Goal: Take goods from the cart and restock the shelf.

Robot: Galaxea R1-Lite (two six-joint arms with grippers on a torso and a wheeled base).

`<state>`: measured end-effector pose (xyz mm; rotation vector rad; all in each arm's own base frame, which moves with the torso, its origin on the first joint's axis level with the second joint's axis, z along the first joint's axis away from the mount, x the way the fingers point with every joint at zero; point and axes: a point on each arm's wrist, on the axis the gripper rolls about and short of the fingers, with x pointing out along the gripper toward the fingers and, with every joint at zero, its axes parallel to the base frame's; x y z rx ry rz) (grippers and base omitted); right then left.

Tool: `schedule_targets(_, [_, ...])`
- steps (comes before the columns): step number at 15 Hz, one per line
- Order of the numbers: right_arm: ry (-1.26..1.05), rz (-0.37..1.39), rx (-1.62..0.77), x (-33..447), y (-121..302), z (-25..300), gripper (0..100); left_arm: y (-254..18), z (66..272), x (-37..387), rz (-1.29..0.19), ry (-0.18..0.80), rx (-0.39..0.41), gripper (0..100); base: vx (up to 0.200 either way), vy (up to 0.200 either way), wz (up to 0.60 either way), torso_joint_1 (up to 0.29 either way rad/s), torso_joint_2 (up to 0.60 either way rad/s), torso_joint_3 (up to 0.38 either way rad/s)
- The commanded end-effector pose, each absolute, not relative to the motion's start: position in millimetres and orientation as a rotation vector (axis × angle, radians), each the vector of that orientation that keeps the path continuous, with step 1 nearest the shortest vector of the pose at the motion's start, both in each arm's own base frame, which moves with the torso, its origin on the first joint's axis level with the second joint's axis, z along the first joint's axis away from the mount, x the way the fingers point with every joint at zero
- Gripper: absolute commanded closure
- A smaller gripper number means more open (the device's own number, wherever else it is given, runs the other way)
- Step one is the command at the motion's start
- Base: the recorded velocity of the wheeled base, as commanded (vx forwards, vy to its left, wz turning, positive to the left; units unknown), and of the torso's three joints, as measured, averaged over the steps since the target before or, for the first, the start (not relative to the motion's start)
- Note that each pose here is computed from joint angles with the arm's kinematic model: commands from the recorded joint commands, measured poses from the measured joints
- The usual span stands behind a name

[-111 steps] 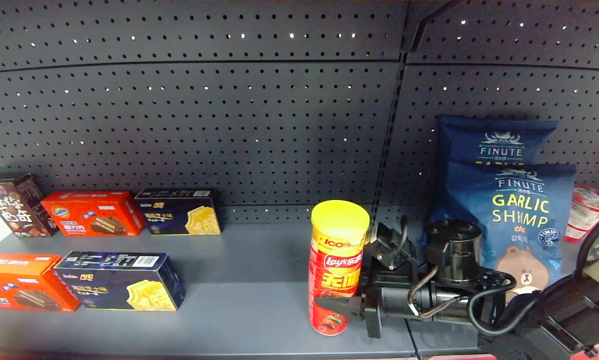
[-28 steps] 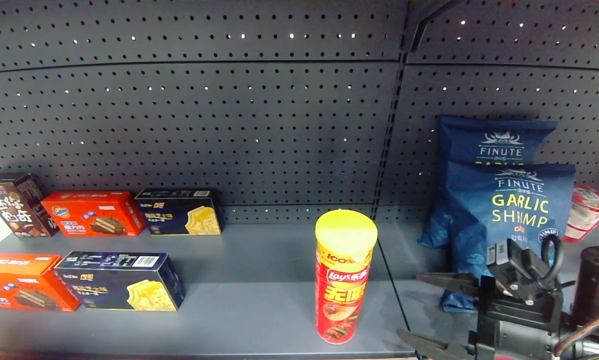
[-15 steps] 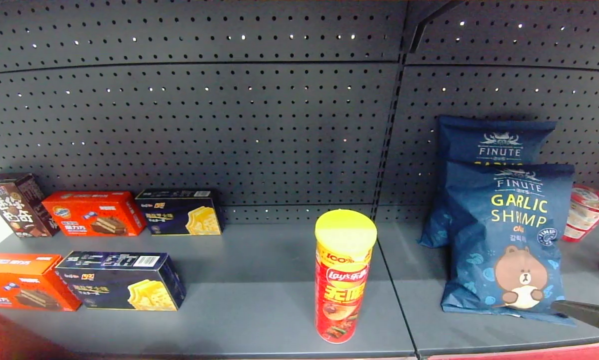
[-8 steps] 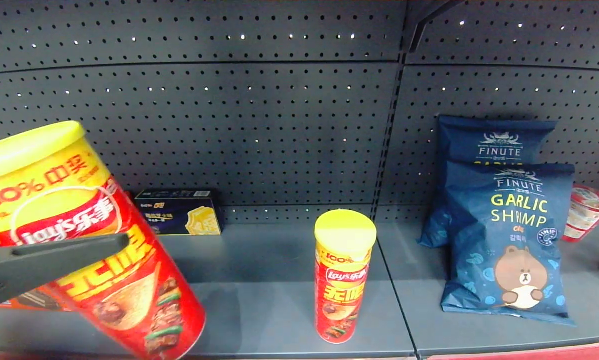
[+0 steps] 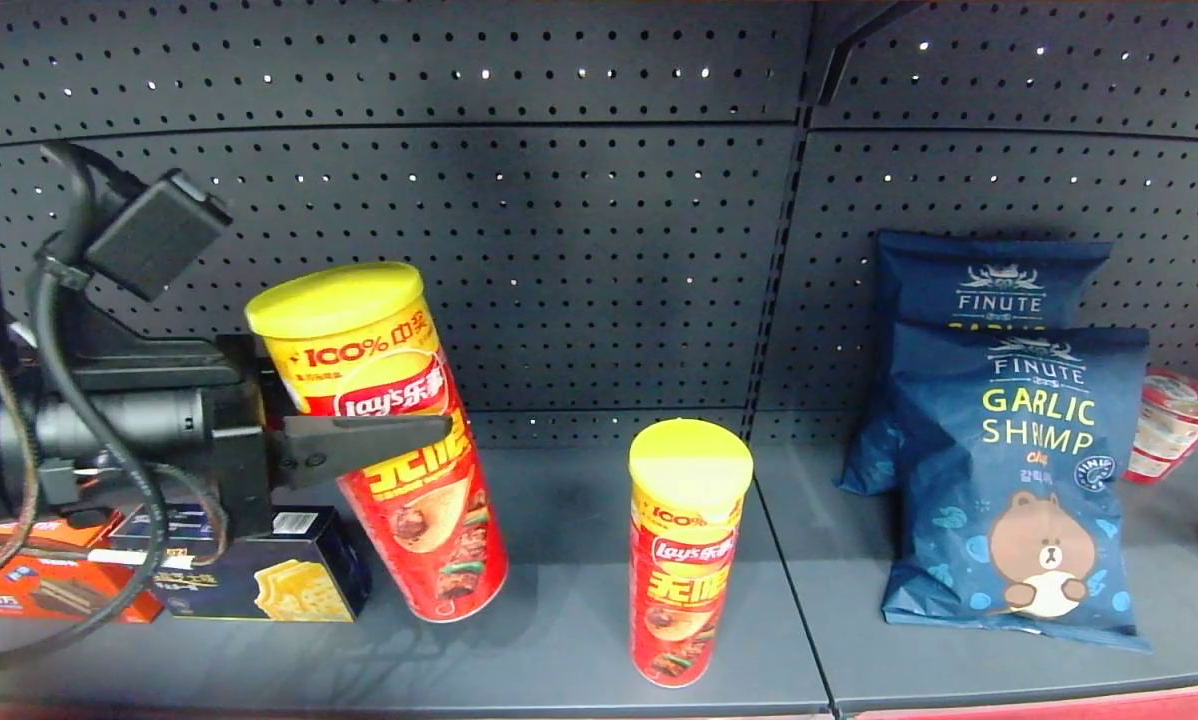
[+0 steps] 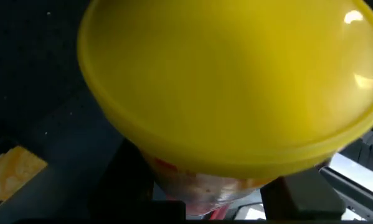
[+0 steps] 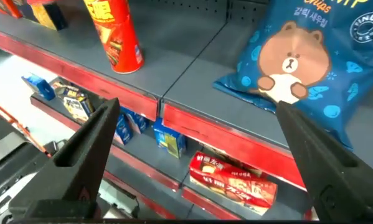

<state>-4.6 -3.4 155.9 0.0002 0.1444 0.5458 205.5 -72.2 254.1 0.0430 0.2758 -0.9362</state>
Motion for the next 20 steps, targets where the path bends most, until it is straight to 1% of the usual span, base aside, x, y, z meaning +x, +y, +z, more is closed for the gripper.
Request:
schedule_targets(1, [0.138, 0.549, 0.004, -5, -4, 156, 0, -83, 239, 241, -0.96, 0.342, 0.035, 100, 0.0, 0.0, 0.0, 0.0, 0.0, 0.0])
schedule_targets(3, [0.135, 0.549, 0.005, -5, -4, 156, 0, -89, 235, 264, -0.961, 0.351, 0.044, 100, 0.0, 0.0, 0.0, 0.0, 0.0, 0.0])
schedule_targets(4, [0.132, 0.547, 0.006, -5, -4, 157, 0, -95, 231, 281, -0.973, 0.349, 0.072, 100, 0.0, 0.0, 0.0, 0.0, 0.0, 0.0])
schedule_targets(5, [0.133, 0.546, 0.007, -5, -4, 157, 0, -98, 229, 287, -0.984, 0.343, 0.087, 100, 0.0, 0.0, 0.0, 0.0, 0.0, 0.0])
schedule_targets(6, [0.133, 0.549, 0.007, -5, -4, 156, 0, -110, 226, 300, -1.023, 0.333, 0.114, 100, 0.0, 0.0, 0.0, 0.0, 0.0, 0.0])
schedule_targets(8, [0.134, 0.549, 0.007, -5, -4, 156, 0, -119, 221, 324, -1.055, 0.308, 0.144, 100, 0.0, 0.0, 0.0, 0.0, 0.0, 0.0])
schedule_targets(11, [0.134, 0.549, 0.007, -5, -4, 156, 0, -136, 218, 351, -1.15, 0.272, 0.134, 100, 0.0, 0.0, 0.0, 0.0, 0.0, 0.0])
schedule_targets(13, [0.13, 0.547, 0.008, -6, -4, 156, 0, -150, 216, 366, -1.186, 0.238, 0.141, 100, 0.0, 0.0, 0.0, 0.0, 0.0, 0.0])
schedule_targets(15, [0.124, 0.547, 0.011, -7, -5, 156, 0, -155, 211, 375, -1.218, 0.213, 0.139, 100, 0.0, 0.0, 0.0, 0.0, 0.0, 0.0])
schedule_targets(16, [0.126, 0.547, 0.011, -7, -5, 155, 0, -160, 204, 379, -1.261, 0.2, 0.131, 100, 0.0, 0.0, 0.0, 0.0, 0.0, 0.0])
schedule_targets(17, [0.118, 0.544, 0.013, -8, -6, 155, 0, -161, 198, 381, -1.285, 0.202, 0.125, 100, 0.0, 0.0, 0.0, 0.0, 0.0, 0.0])
schedule_targets(20, [0.118, 0.543, 0.013, -8, -6, 155, 0, -163, 190, 385, -1.287, 0.213, 0.129, 100, 0.0, 0.0, 0.0, 0.0, 0.0, 0.0])
